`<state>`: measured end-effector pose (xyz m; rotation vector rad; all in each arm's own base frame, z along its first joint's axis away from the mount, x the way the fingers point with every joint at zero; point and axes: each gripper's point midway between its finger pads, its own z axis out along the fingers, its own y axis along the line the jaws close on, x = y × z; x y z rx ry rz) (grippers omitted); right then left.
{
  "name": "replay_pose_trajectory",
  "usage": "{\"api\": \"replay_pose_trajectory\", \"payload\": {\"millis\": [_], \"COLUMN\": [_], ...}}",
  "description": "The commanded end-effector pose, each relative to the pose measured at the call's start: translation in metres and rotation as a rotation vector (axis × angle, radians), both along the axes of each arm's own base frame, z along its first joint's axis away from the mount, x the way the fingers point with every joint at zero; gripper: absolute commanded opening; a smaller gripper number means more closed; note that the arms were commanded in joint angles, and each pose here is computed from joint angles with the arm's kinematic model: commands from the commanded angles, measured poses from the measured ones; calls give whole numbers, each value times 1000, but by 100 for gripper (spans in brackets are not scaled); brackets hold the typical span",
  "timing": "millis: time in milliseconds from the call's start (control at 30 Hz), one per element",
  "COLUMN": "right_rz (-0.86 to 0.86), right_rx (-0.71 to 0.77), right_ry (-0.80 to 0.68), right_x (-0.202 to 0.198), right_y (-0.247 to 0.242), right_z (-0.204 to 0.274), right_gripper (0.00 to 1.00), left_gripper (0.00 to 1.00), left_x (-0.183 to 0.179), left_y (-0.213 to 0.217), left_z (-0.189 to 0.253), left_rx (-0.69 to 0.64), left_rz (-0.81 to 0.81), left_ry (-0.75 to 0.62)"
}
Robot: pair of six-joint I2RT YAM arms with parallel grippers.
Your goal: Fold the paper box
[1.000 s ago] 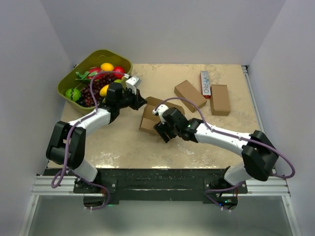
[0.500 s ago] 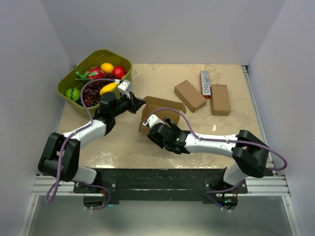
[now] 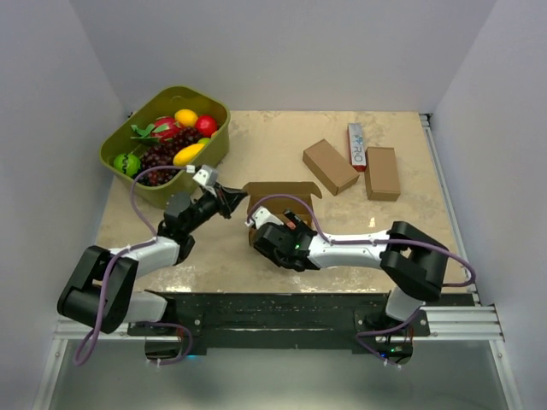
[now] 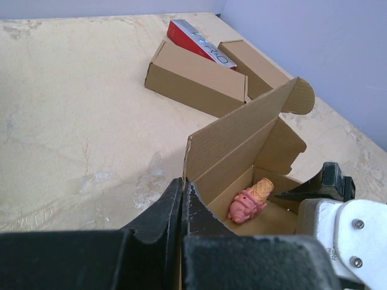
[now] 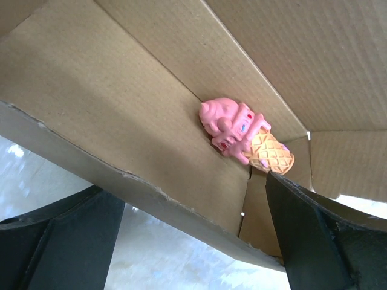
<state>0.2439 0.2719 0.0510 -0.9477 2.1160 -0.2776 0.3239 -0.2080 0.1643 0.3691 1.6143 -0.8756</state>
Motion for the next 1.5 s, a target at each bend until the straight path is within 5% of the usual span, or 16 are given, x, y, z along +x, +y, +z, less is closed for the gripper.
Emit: {"api": "replay_pose_trajectory", "payload": {"millis": [0,300,867,1467], "right_rz": [-33,50,-93,97], "right_rx": [209,446,93,452], "right_ry": [11,139,20,193], "right_x": [-6,-42,-31,-72], "right_y": [19,30,26,52], "right_z": [43,72,-12,82], "right_gripper": [99,99,99,99], "left_gripper": [0,0,0,0], "left_x": [-8,-15,-18,-19], "left_y": [0,2,0,2], "left_z": [8,14,17,10], "left_rx": [-6,11,2,13], "left_rz": [-7,0,-3,13], "left_ry": [-46,-77,-84,-57]}}
